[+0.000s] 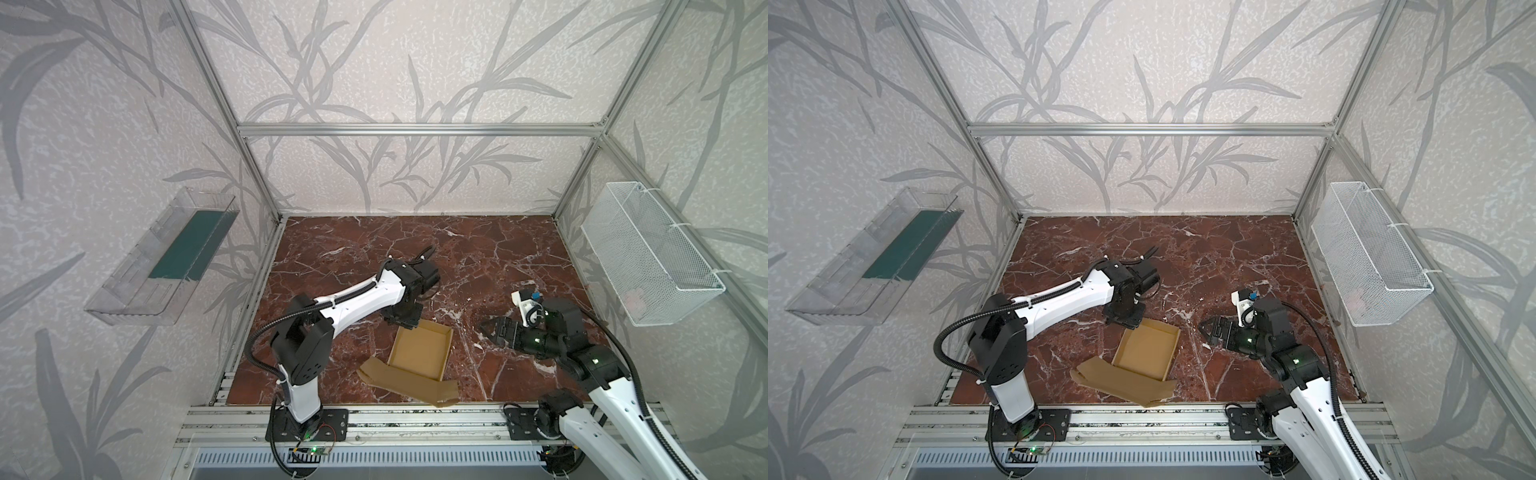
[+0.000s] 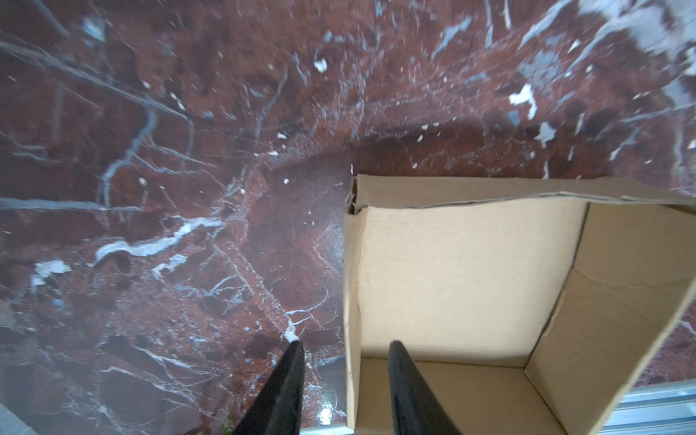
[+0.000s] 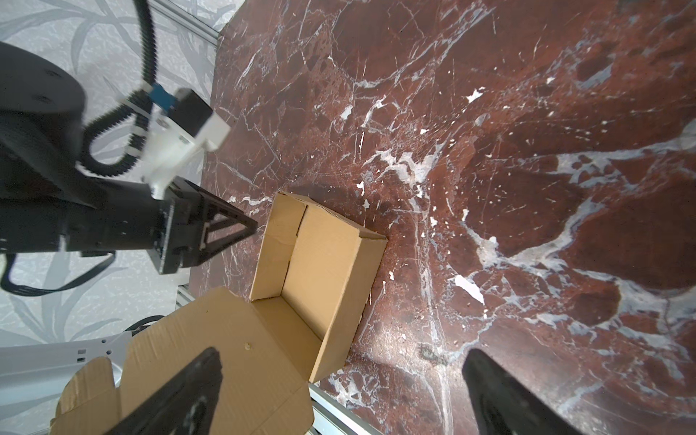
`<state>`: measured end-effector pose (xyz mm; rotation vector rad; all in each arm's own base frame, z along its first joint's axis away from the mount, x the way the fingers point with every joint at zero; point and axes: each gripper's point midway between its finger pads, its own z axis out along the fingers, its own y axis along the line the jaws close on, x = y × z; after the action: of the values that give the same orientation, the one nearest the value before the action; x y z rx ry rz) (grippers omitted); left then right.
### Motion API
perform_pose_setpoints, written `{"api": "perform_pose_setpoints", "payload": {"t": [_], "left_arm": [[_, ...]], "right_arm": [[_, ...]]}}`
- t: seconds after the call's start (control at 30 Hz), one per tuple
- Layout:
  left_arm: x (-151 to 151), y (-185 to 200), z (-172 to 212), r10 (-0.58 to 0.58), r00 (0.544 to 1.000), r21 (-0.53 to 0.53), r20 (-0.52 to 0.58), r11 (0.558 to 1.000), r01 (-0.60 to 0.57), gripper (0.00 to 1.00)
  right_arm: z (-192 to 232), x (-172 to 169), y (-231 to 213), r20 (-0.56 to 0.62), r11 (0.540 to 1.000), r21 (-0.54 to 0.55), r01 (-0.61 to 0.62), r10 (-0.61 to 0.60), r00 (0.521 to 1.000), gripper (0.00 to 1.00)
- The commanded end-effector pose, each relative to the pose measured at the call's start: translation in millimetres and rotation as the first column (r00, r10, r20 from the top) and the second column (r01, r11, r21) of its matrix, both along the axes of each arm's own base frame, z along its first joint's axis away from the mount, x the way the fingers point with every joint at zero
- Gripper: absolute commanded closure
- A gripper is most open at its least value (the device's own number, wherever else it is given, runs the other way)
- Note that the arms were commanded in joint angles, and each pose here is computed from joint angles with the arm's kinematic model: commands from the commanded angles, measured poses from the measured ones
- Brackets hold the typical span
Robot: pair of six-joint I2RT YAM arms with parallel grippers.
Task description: Fold the paper box
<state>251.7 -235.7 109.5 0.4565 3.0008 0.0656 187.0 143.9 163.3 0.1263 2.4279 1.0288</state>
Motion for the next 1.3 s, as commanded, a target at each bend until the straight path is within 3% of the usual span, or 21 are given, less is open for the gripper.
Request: {"api": "perform_pose_setpoints", "payload": {"t": [0.0, 0.2, 0.3, 0.37, 0.4, 0.47, 0.53, 0.67, 0.83, 1.03, 1.27], "left_arm": [[7.2, 15.5, 47.4, 0.005, 0.995, -0.002, 0.101, 1.0, -0.005, 0.6], [1.1, 28.3, 99.9, 0.113, 0.962, -0.159, 0.25, 0.984, -0.074, 0.59], [-12.6, 40.3, 112.5, 0.188, 0.939, -0.259, 0.289, 0.959, -0.113, 0.59], [-21.0, 55.1, 119.1, 0.27, 0.908, -0.319, 0.321, 0.933, -0.165, 0.56], [-24.8, 61.5, 121.8, 0.303, 0.892, -0.348, 0.334, 0.92, -0.182, 0.54], [-33.7, 77.1, 124.3, 0.366, 0.86, -0.394, 0.354, 0.893, -0.218, 0.39], [-41.8, 87.5, 124.0, 0.402, 0.844, -0.418, 0.354, 0.876, -0.242, 0.36], [-57.1, 96.5, 107.9, 0.438, 0.844, -0.432, 0.309, 0.855, -0.286, 0.34], [-63.9, 110.9, 93.2, 0.446, 0.836, -0.394, 0.32, 0.865, -0.311, 0.33], [-63.7, 119.5, 90.0, 0.436, 0.826, -0.372, 0.357, 0.877, -0.303, 0.33], [-64.3, 124.3, 84.9, 0.418, 0.827, -0.349, 0.376, 0.89, -0.291, 0.33]], "right_arm": [[2.3, -2.0, 16.6, 0.02, 0.996, 0.037, -0.077, 0.077, 0.997, 0.01], [-11.0, -13.0, 43.3, 0.047, 0.979, -0.064, -0.195, 0.199, 0.979, 0.01], [-16.7, -12.3, 52.8, 0.033, 0.969, -0.061, -0.241, 0.243, 0.969, 0.0], [-21.9, -15.1, 57.3, 0.034, 0.952, -0.117, -0.283, 0.288, 0.957, 0.01], [-25.6, -16.5, 58.6, 0.036, 0.939, -0.172, -0.298, 0.309, 0.95, 0.01], [-33.4, -14.2, 62.4, 0.038, 0.928, -0.215, -0.305, 0.32, 0.947, 0.01], [-40.6, -8.7, 67.1, 0.03, 0.926, -0.217, -0.31, 0.324, 0.946, 0.01], [-47.3, 7.2, 76.7, 0.016, 0.901, -0.273, -0.336, 0.354, 0.935, 0.04], [-40.4, 33.3, 87.6, 0.042, 0.863, -0.359, -0.356, 0.396, 0.917, 0.13], [-41.1, 57.7, 100.3, 0.048, 0.802, -0.452, -0.389, 0.458, 0.888, 0.36], [-55.9, 65.9, 119.7, -0.01, 0.718, -0.497, -0.488, 0.558, 0.83, 0.5]]}}
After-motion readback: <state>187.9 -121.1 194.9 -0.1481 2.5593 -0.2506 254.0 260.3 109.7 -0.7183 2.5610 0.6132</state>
